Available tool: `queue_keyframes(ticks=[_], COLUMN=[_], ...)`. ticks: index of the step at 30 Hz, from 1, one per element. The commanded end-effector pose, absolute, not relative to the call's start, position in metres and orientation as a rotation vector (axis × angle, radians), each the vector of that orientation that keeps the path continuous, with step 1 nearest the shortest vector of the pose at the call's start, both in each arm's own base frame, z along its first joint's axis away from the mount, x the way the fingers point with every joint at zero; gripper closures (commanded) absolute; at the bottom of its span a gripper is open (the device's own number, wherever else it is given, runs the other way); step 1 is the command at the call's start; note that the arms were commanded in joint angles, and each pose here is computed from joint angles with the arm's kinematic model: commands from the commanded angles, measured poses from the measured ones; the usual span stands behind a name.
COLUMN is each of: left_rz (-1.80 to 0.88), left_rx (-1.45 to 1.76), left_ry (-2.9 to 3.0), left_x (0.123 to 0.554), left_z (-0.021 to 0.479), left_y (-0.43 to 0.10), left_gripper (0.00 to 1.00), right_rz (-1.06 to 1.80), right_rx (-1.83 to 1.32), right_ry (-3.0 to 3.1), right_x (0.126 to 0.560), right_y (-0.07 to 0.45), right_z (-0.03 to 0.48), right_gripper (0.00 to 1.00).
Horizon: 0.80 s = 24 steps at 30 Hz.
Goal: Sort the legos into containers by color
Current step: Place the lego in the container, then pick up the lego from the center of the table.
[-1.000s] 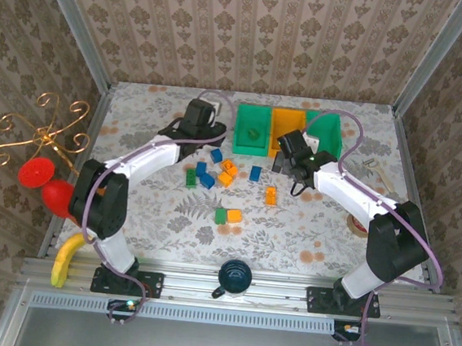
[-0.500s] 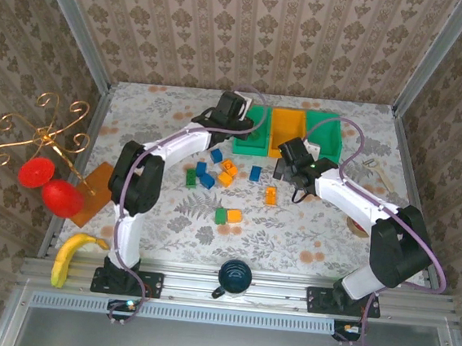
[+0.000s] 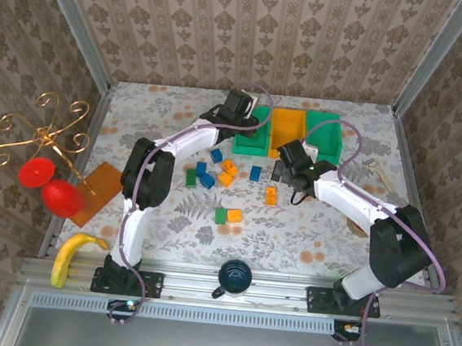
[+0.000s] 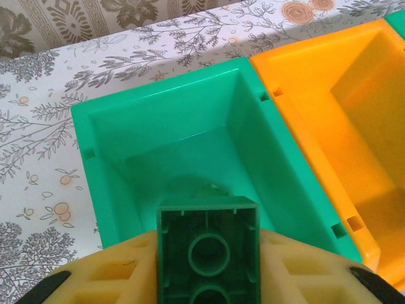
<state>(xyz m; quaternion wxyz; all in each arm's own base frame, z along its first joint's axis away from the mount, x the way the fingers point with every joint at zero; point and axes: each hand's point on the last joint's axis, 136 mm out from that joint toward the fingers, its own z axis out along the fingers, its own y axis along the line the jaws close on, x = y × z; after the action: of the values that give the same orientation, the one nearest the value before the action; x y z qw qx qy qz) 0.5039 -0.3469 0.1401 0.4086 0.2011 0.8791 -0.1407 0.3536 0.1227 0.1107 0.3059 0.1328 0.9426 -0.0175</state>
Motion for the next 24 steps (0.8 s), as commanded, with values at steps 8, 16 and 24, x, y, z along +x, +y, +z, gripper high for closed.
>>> queue_keyframes(ticks=[8, 16, 24], left_rz=[-0.371, -0.369, -0.332], left_rx=[0.493, 0.448, 0.266], left_ry=[2.146, 2.071, 2.049], left_x=[0.499, 0.482, 0.455], left_z=[0.187, 0.231, 0.249], left_y=[-0.345, -0.325, -0.253], left_gripper=[0.46, 0.33, 0.08], right_rz=[0.009, 0.055, 0.152], right_rx=[0.31, 0.213, 0.032], right_ry=[2.463, 2.449, 2.459], right_x=[0.359, 0.362, 0.372], right_y=[0.138, 0.159, 0.205], right_z=[0.123, 0.134, 0.138], right_gripper=[0.0, 0.01, 0.06])
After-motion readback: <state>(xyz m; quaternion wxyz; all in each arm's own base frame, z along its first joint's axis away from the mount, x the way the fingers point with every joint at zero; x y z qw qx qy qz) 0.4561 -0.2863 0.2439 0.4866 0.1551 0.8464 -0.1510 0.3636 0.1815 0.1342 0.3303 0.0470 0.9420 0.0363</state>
